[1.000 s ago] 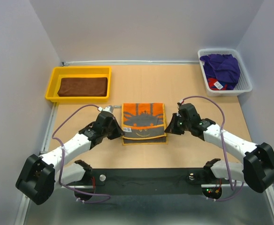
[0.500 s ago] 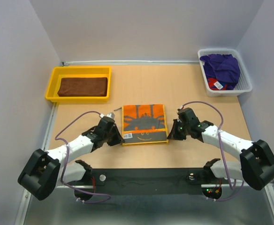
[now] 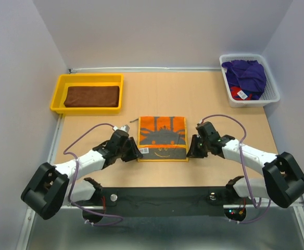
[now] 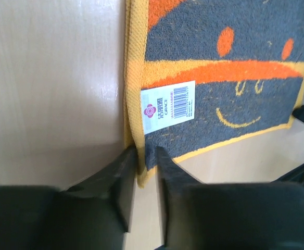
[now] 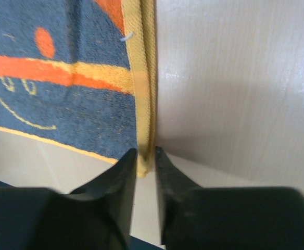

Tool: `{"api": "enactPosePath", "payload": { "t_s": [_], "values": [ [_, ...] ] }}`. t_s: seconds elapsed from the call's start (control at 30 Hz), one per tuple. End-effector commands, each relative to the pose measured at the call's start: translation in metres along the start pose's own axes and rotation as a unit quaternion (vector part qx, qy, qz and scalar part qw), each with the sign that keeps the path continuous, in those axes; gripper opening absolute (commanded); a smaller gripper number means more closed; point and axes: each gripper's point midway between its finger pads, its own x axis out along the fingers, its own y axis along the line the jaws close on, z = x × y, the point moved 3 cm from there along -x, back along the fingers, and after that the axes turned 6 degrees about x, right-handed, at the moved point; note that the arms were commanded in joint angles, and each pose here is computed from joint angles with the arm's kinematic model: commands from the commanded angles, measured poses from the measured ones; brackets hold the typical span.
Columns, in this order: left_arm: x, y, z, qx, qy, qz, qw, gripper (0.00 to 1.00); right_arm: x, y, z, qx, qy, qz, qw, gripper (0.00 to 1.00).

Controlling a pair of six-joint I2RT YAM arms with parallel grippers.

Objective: Fold and stack the towels
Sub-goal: Fold the towel

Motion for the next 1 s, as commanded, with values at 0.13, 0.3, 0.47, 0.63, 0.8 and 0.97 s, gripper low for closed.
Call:
{"api": "enactPosePath", "payload": {
  "t_s": [0.13,0.3,0.47,0.63,0.8,0.97],
  "values": [
    [-0.038,-0.005,0.023,0.015,-0.061,0.022,0.998,0.72,-0.034,0.036,0.053,-0.033,-0.122,0.035,0.991,0.45],
    [-0.065,-0.028,0.081,0.025,-0.153,0.028,0.988,0.73,-0.056,0.080,0.109,-0.067,-0.201,0.055,0.976,0.47],
    [-0.055,-0.062,0.144,0.035,-0.221,-0.028,0.974,0.61,-0.048,0.117,0.157,-0.075,-0.255,0.107,0.958,0.47],
    [-0.006,-0.086,0.176,0.054,-0.194,-0.071,0.977,0.48,-0.025,0.131,0.187,-0.059,-0.277,0.158,0.946,0.47],
    [0.032,-0.078,0.194,0.049,-0.191,-0.071,0.978,0.33,0.014,0.095,0.200,-0.007,-0.268,0.169,0.948,0.46],
    [0.073,-0.044,0.187,0.035,-0.157,-0.038,0.986,0.25,0.054,0.048,0.198,0.031,-0.241,0.149,0.959,0.45]
  ]
}}
